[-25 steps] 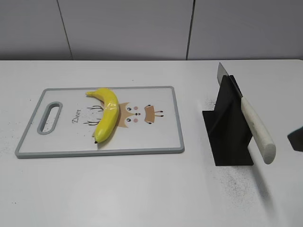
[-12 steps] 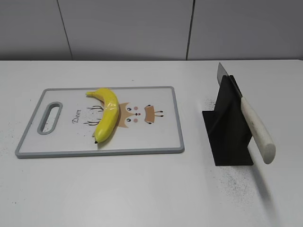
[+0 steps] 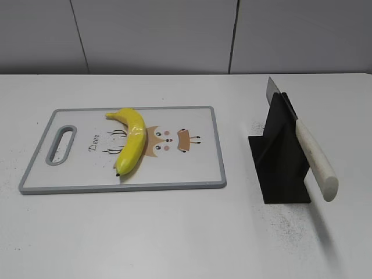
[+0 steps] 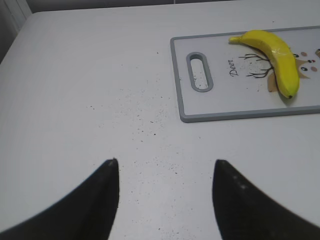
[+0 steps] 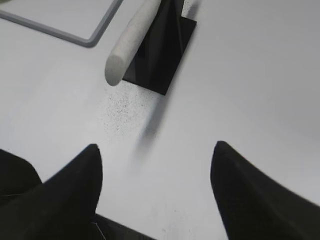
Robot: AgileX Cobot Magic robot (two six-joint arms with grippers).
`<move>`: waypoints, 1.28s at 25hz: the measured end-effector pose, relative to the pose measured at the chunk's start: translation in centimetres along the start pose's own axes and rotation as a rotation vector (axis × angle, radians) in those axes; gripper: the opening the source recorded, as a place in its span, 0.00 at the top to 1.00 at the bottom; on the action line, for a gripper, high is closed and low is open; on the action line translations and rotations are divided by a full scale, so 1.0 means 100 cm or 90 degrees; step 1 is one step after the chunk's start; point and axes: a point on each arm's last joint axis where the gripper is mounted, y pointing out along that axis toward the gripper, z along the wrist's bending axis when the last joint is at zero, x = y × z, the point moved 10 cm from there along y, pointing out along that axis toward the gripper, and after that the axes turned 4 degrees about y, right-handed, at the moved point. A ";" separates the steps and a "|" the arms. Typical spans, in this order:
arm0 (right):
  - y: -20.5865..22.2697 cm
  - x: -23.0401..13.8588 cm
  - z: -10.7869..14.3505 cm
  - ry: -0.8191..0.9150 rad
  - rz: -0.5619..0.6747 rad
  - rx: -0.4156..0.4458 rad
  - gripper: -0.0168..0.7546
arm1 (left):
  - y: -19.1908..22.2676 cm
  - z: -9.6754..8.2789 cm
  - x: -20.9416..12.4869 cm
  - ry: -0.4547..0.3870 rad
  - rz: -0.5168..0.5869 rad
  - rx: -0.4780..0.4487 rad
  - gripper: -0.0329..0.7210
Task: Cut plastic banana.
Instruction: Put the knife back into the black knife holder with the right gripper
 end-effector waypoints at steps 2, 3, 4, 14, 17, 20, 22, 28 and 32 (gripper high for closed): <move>-0.003 -0.006 -0.001 0.000 0.011 -0.001 0.31 | 0.000 0.000 0.000 0.000 0.000 0.000 0.22; -0.003 -0.011 -0.001 0.001 0.020 -0.002 0.31 | 0.000 0.000 0.000 0.000 0.000 0.000 0.22; -0.003 -0.015 -0.001 0.001 0.028 -0.002 0.31 | 0.000 0.000 0.000 0.000 0.000 0.000 0.22; -0.016 -0.017 -0.002 0.003 -0.020 0.000 0.31 | 0.000 0.000 0.000 0.000 -0.001 0.000 0.22; -0.025 -0.015 -0.002 0.004 -0.060 0.001 0.31 | 0.000 0.000 0.000 0.000 -0.001 0.000 0.22; -0.035 -0.015 -0.002 0.005 -0.101 0.003 0.31 | 0.000 0.000 0.000 0.000 -0.001 0.000 0.22; -0.040 -0.015 -0.003 0.006 -0.127 0.003 0.31 | 0.000 0.000 0.000 0.000 -0.001 0.000 0.22; -0.050 -0.015 -0.003 0.007 -0.166 0.005 0.31 | 0.000 0.000 0.000 0.000 -0.001 0.000 0.22; -0.049 -0.016 -0.003 0.007 -0.165 0.005 0.31 | 0.000 0.000 0.000 0.000 -0.001 0.000 0.22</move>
